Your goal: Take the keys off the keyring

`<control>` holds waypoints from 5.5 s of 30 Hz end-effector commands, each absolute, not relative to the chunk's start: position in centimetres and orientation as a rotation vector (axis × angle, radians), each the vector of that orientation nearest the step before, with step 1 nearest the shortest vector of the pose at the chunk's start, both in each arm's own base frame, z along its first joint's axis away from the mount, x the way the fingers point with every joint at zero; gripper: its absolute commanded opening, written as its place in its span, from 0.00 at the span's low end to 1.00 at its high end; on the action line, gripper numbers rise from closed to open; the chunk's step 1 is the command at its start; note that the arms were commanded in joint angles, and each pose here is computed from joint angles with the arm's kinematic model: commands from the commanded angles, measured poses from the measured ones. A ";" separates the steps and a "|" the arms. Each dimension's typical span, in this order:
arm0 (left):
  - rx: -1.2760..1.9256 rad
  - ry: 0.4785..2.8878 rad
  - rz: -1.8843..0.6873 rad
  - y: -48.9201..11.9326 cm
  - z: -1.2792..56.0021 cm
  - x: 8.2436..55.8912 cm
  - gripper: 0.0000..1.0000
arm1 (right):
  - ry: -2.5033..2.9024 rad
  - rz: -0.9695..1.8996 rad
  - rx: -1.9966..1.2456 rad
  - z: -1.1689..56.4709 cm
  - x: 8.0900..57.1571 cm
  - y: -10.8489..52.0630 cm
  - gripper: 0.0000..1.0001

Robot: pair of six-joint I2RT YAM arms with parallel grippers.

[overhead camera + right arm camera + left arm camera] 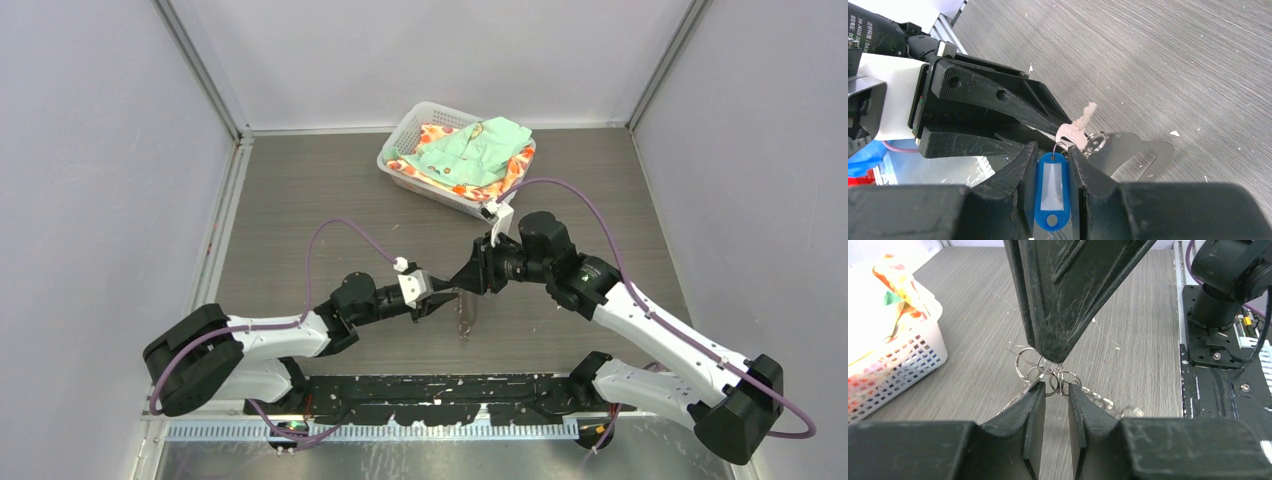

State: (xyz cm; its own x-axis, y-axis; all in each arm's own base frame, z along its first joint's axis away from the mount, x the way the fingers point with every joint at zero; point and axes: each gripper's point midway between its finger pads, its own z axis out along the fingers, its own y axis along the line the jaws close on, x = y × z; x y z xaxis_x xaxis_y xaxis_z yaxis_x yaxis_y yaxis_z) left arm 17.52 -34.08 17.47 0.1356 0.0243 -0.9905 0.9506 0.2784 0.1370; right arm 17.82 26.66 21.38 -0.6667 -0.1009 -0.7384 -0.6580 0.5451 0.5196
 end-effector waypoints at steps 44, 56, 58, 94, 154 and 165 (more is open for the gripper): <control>0.872 1.105 -0.936 -31.6 20.6 16.6 0.26 | 1.932 1.165 -0.576 25.6 18.1 27.7 0.01; 0.836 1.120 -0.967 -31.8 20.6 16.8 0.20 | 1.923 1.181 -0.586 25.7 17.8 27.9 0.01; 0.814 1.113 -0.957 -31.6 20.9 17.1 0.23 | 1.918 1.195 -0.598 25.7 17.5 28.1 0.01; 0.821 1.104 -1.069 -33.3 22.1 16.4 0.35 | 1.912 1.144 -0.642 25.7 17.3 28.6 0.01; 1.017 1.048 -0.910 -34.8 20.1 16.3 0.00 | 1.947 0.964 -0.579 25.5 18.8 29.6 0.01; 1.066 0.995 -0.928 -35.0 20.7 15.2 0.00 | 2.018 0.840 -0.543 23.8 20.2 28.9 0.01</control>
State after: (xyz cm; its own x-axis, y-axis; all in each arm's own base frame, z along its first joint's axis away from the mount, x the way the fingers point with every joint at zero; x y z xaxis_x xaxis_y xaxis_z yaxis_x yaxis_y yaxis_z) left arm 17.01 -33.99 17.62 0.2092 -0.0370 -0.9772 0.9333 0.3057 0.1882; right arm 18.03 28.40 20.61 -0.6086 -0.1244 -0.7837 -0.6462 0.6509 0.3985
